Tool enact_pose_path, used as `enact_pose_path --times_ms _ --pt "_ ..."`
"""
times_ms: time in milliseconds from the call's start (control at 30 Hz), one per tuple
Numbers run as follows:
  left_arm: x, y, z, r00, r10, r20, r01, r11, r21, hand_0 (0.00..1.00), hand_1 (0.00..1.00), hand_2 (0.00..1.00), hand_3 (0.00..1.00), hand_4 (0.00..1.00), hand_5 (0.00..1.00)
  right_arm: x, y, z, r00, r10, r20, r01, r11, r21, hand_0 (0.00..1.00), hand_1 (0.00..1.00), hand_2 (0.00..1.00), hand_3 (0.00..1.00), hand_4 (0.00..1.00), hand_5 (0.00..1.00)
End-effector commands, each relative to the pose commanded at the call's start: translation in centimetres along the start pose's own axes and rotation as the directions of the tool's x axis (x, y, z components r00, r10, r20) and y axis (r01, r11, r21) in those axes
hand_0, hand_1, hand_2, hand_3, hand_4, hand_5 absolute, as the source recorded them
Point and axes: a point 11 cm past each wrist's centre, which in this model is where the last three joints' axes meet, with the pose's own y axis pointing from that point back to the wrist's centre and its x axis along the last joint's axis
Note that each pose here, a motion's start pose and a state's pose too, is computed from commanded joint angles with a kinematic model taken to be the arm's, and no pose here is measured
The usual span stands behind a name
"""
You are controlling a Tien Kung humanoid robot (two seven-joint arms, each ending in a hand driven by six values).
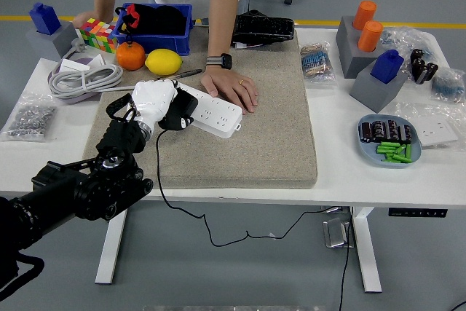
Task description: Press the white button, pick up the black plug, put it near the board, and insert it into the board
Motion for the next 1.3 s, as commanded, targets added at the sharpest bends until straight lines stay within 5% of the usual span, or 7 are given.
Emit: enact_pose_path --times_ms 433,1000,1033,1200,1233,1300 --pt "0.12 -0.04 0.09 1.000 0.000 0.004 -0.001 1.000 0.005 0.165 0.287 0.350 0.548 0.998 0.135 0.00 0.00 -0.02 1.000 0.000 0.002 0.000 1.000 0.001 0.739 0.613 0.578 0.588 0.643 0.343" --pt "0.08 -0.05 -0.01 1.000 -0.003 -0.002 0.003 1.000 0.015 0.166 0.292 0.344 0.550 0.998 0.179 -0.05 0.00 0.03 1.000 -0.001 0.003 0.001 1.000 -0.001 0.738 0.613 0.579 0.588 0.643 0.342" --pt "0.06 -0.05 -0.04 1.000 -0.004 -0.002 0.004 1.000 0.018 0.199 0.352 0.357 0.569 0.998 0.326 -0.04 0.00 0.03 1.000 -0.001 0.003 0.001 1.000 -0.001 0.738 0.613 0.578 0.588 0.643 0.342" --pt "0.04 -0.07 -0.12 1.000 -0.005 -0.014 0.005 1.000 0.021 0.199 0.352 0.357 0.569 0.998 0.326 -0.02 0.00 0.03 1.000 -0.001 0.003 0.001 1.000 -0.001 0.738 0.613 0.578 0.588 0.643 0.342" --pt "0.04 -0.08 -0.14 1.000 -0.005 -0.017 0.006 1.000 0.022 0.284 0.502 0.494 0.635 0.998 0.533 -0.04 0.00 0.03 1.000 -0.001 0.003 0.001 1.000 -0.001 0.738 0.613 0.578 0.588 0.643 0.342" --pt "0.00 -0.08 -0.20 1.000 -0.007 -0.021 0.008 1.000 0.026 0.284 0.502 0.494 0.635 0.998 0.533 -0.07 0.00 0.03 1.000 -0.002 0.003 0.002 1.000 -0.001 0.738 0.613 0.578 0.588 0.643 0.342"
